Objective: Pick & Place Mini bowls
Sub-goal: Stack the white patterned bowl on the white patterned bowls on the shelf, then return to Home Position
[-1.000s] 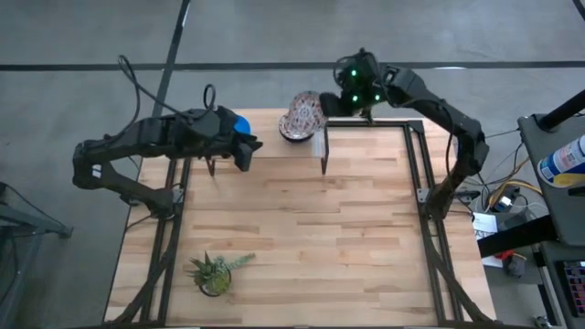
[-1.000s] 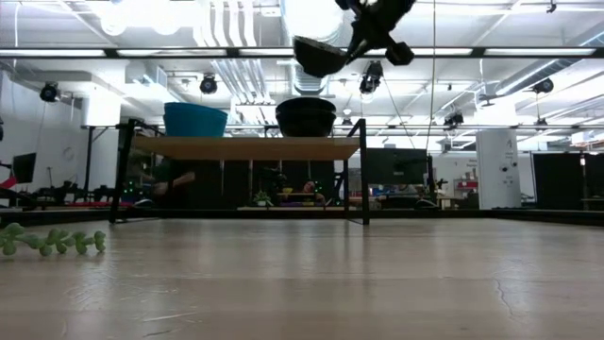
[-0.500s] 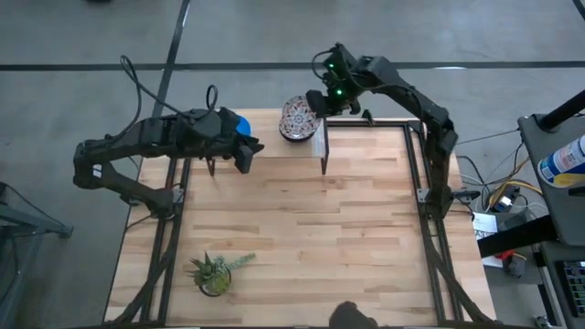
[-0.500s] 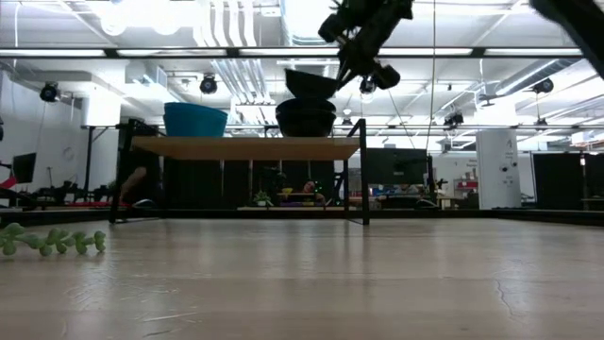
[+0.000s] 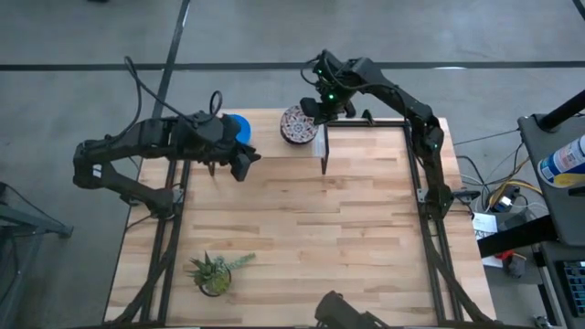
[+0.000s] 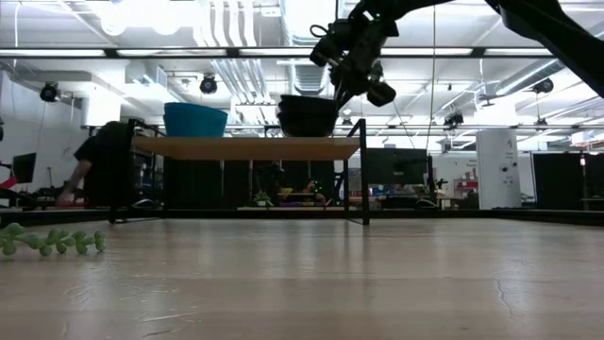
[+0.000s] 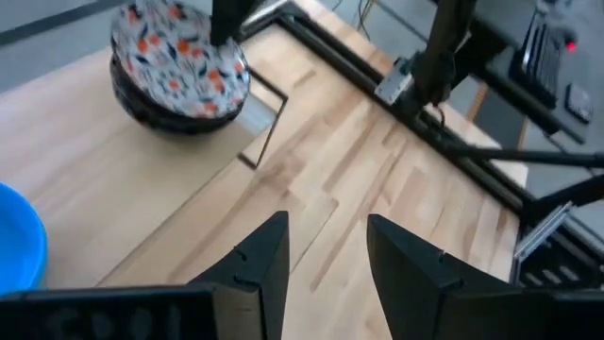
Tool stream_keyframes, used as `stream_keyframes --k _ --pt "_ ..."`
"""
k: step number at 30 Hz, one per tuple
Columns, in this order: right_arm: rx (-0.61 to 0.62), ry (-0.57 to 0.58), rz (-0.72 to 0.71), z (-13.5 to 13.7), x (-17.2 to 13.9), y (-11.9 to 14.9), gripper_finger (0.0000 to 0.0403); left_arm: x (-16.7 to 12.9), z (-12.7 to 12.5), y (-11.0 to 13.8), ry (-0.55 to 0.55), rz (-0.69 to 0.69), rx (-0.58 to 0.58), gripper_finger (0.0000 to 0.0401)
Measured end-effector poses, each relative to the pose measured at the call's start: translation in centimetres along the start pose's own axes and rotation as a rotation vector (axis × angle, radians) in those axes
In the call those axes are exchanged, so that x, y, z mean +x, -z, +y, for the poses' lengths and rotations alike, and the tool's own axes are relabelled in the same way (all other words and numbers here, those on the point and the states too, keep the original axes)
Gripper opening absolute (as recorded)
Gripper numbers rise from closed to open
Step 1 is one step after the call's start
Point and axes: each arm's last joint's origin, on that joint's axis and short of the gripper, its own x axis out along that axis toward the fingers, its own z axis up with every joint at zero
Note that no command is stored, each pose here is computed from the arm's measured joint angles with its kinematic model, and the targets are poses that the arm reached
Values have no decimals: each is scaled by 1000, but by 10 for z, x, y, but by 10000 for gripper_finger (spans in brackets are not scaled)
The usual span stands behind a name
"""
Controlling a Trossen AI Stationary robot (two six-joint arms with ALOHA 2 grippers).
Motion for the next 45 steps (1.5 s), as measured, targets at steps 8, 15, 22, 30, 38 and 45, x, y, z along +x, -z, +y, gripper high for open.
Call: stream_keyframes --k 8,15,22,30,38,45 --pt "-39 -36 -45 5 -5 -2 46 -2 0 3 -2 21 12 135" --pt "-96 -46 -67 11 -8 0 118 -2 0 3 -1 21 58 135" --pt "-142 -91 -140 19 -33 6 167 -2 0 3 -1 21 106 135" --pt "-235 7 -194 38 -63 56 159 1 0 4 -22 32 161 132" --pt "-460 -11 -246 83 -62 120 24 18 5 18 -35 110 167 21" --pt "-696 5 -368 119 -41 164 8 35 3 31 167 110 199 1"
